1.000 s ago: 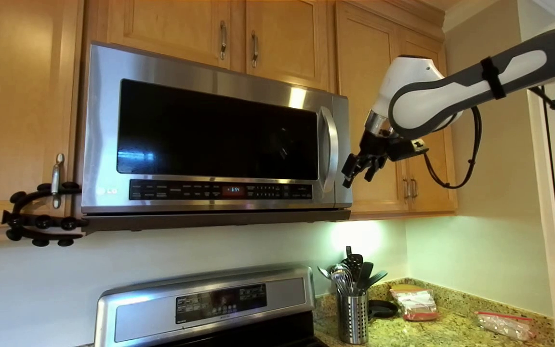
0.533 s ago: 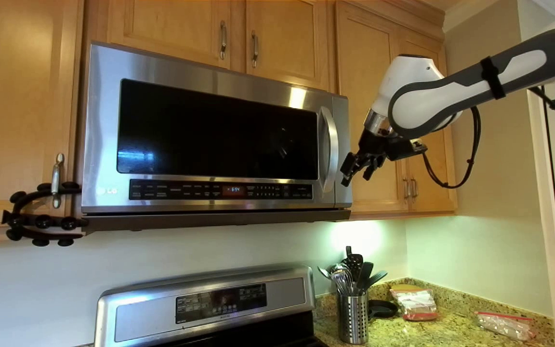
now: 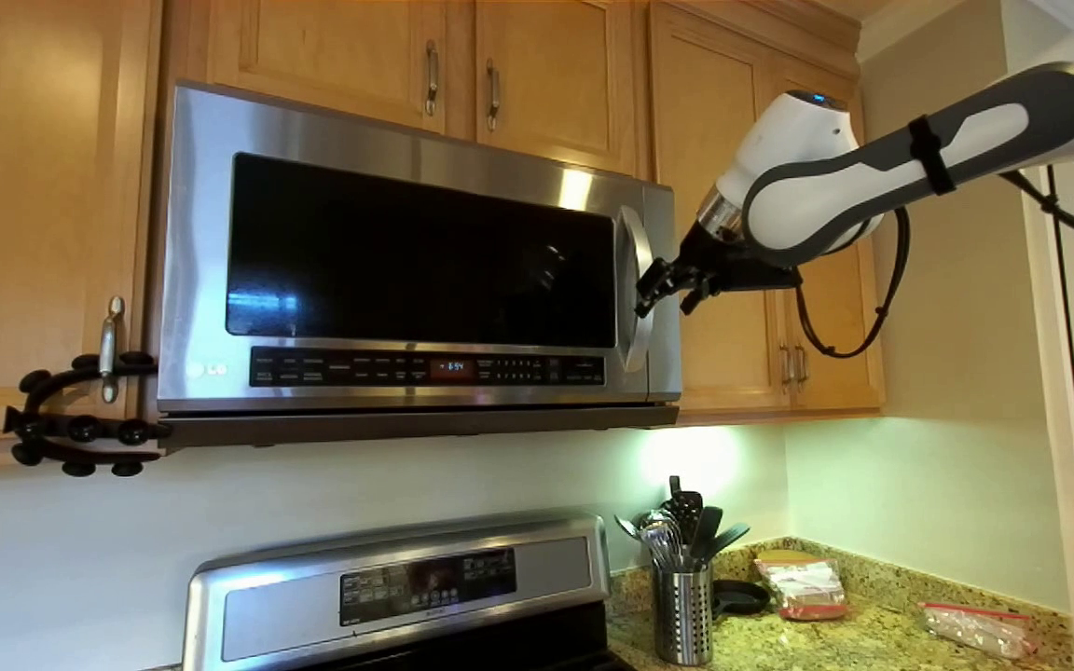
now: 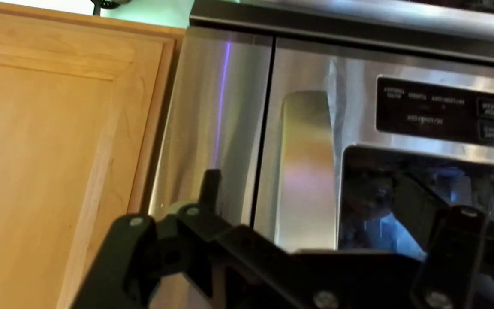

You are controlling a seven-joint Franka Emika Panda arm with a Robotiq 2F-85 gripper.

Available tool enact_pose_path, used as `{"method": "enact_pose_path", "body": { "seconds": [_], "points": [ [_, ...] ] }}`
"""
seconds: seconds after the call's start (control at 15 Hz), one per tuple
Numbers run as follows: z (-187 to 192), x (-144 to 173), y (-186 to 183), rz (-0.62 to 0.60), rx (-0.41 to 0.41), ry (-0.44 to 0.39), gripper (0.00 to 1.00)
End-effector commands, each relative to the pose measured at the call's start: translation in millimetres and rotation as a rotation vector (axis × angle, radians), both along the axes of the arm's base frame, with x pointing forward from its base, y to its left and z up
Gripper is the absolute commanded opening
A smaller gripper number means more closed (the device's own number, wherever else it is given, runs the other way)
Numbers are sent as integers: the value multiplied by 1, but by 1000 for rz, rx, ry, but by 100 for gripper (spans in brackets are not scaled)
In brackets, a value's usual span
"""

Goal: Open the microwave door

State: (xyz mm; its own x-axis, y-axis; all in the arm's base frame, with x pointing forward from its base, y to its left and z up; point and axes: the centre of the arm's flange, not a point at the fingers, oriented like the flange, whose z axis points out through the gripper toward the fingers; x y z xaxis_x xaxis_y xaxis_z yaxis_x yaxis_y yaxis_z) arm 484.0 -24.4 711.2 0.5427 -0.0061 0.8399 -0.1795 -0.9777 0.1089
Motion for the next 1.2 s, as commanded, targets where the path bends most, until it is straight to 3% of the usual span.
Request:
{"method": "enact_pose_path", "body": {
  "seconds": [0.0,0.13,0.2,0.53,0.87,1.13],
  "points": [
    [16,15,-1,-41,46,-116,100],
    [20,20,-3,-53,94,-169,100],
    [21,23,-5,-55,117,-184,80],
    [15,33,-7,-64,176,-222,45],
    [13,36,-3,-63,185,-205,13],
    [13,34,6,-71,155,-177,11]
  ]
}}
